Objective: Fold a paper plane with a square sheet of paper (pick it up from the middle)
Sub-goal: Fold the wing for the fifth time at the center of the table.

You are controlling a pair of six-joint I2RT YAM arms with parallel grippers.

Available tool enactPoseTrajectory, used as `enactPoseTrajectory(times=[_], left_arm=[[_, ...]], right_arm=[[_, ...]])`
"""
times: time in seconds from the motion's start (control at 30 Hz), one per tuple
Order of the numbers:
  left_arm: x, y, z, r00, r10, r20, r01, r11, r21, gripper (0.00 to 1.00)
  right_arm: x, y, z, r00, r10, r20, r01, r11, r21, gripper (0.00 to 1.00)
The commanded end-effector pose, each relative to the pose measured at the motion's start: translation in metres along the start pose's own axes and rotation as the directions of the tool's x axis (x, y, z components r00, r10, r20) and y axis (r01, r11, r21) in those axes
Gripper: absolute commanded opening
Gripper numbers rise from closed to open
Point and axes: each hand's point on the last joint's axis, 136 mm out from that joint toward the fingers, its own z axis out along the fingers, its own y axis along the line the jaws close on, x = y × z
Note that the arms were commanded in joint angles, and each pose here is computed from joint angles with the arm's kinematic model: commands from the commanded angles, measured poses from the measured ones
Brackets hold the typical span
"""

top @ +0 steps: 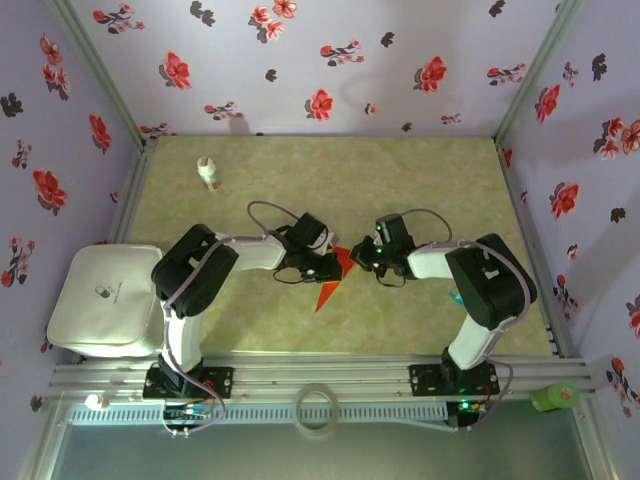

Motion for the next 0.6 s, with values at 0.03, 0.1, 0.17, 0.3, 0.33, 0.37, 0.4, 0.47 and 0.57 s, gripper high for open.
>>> enactPoseTrajectory(times=[0.03,0.1,0.17,0.3,0.33,0.37,0.4,0.47,0.57], left_arm=[[0.027,0.045,0.002,0.993,-0.109,-0.042,0.102,0.983,-0.153,0.09],[0.025,0.044,0.001,0.993,-0.109,-0.034,0.103,0.983,-0.149,0.08],[0.022,0.042,0.001,0.993,-0.111,-0.029,0.106,0.985,-0.139,0.08],[0.021,0.039,0.002,0.992,-0.122,-0.023,0.118,0.986,-0.121,0.08],[0.020,0.037,0.003,0.992,-0.127,-0.023,0.123,0.986,-0.112,0.08],[0.020,0.036,0.003,0.991,-0.133,-0.022,0.130,0.986,-0.104,0.08],[0.019,0.035,0.003,0.990,-0.137,-0.020,0.135,0.986,-0.097,0.08],[0.019,0.034,0.003,0.989,-0.147,-0.015,0.145,0.985,-0.090,0.07],[0.016,0.033,0.003,0.988,-0.156,-0.003,0.155,0.984,-0.085,0.07]], right_arm=[[0.000,0.004,-0.010,0.999,-0.044,0.000,0.044,0.999,0.016,0.01],[0.000,0.012,-0.013,0.998,-0.055,0.009,0.055,0.998,-0.020,0.02],[0.002,0.009,-0.011,0.998,-0.057,0.002,0.057,0.998,-0.022,0.02],[0.005,-0.012,-0.002,0.999,-0.035,-0.022,0.036,0.999,0.039,0.01],[0.003,-0.020,-0.002,1.000,-0.025,-0.011,0.025,0.998,0.062,0.01],[0.000,-0.027,-0.002,1.000,-0.012,0.002,0.011,0.997,0.077,0.01],[-0.004,-0.032,-0.002,1.000,0.005,0.013,-0.006,0.996,0.084,0.01],[-0.015,-0.038,-0.006,0.998,0.032,0.047,-0.036,0.996,0.082,0.01],[-0.030,-0.035,-0.015,0.996,0.034,0.077,-0.038,0.998,0.059,0.01]])
